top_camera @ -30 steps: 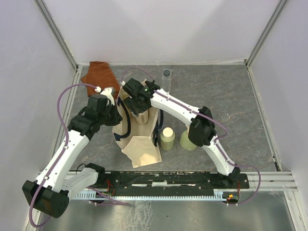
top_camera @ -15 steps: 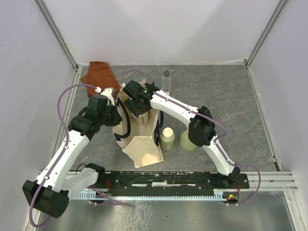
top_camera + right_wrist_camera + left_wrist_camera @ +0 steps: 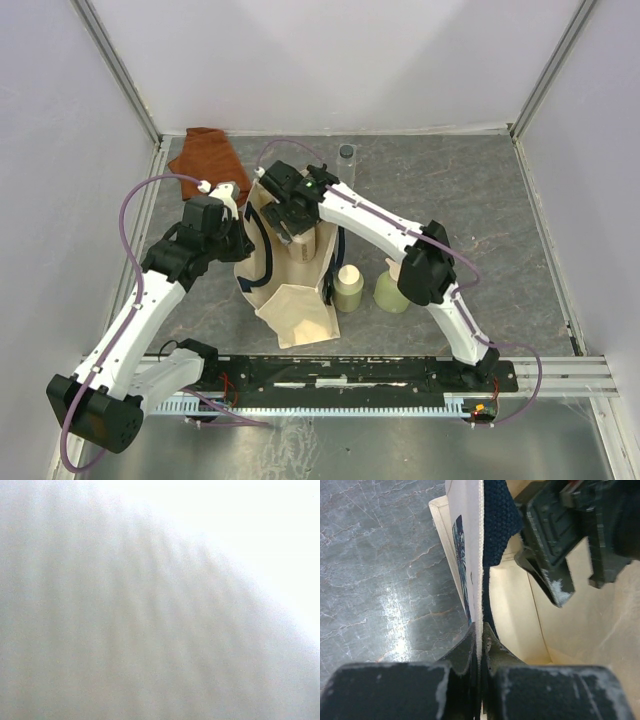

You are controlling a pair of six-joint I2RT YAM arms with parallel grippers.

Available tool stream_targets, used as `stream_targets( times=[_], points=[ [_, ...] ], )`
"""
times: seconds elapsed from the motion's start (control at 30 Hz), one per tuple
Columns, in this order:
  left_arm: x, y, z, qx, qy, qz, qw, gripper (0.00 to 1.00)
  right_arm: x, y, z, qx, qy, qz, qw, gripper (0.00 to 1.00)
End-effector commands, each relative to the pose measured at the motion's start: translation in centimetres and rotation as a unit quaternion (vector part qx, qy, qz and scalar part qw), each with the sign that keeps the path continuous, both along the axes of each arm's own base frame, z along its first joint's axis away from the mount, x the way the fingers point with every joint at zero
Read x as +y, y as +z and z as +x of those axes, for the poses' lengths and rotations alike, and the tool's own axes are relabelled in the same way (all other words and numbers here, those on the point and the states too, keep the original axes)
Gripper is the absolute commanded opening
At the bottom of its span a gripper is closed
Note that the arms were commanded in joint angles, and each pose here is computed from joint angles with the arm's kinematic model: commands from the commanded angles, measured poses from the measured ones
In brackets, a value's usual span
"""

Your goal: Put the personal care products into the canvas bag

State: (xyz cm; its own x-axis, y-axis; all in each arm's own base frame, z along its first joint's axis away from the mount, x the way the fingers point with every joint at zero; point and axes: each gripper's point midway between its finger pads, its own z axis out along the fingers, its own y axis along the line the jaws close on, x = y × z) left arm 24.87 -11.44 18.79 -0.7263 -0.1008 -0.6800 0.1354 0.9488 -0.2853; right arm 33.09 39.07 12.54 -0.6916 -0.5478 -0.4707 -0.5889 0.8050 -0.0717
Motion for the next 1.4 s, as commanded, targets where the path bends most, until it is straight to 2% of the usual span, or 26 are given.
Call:
stream_targets(
  times=[0.0,0.1,0.33,0.57,0.67,0.8,1.0,1.37],
  points=[
    [-0.3,1.4,1.1,-0.033,0.01,-0.016,0.999,0.03,-0.1,10.4,0.7,-0.084,-0.001,0.084,0.993,0.92],
    [-0.3,1.5,1.2,-0.035,0.011,-0.015,0.999,0.03,-0.1,11.6,0.7,-0.093,0.0,0.099,0.991,1.0],
    [-0.3,1.7,1.3,-0.035,0.013,-0.014,0.999,0.03,-1.6,15.2,0.1,-0.124,-0.011,0.113,0.986,1.0],
    [-0.2,1.7,1.5,-0.037,0.014,-0.011,0.999,0.03,-6.8,21.6,-2.3,-0.181,-0.044,0.149,0.971,1.0],
    [0.0,1.8,1.4,-0.036,0.016,-0.006,0.999,0.03,-10.5,22.5,-4.0,-0.194,-0.066,0.136,0.969,1.0],
    [0.3,2.1,1.4,-0.04,0.019,0.002,0.999,0.03,-15.8,20.7,-6.9,-0.181,-0.093,0.089,0.975,1.0],
    [0.5,2.7,1.5,-0.045,0.02,0.004,0.999,0.03,-21.6,16.8,-11.1,-0.16,-0.118,0.062,0.978,1.0],
    [0.7,3.3,1.4,-0.048,0.024,0.007,0.999,0.03,-23.5,10.6,-12.4,-0.131,-0.111,0.006,0.985,1.0]
  ],
)
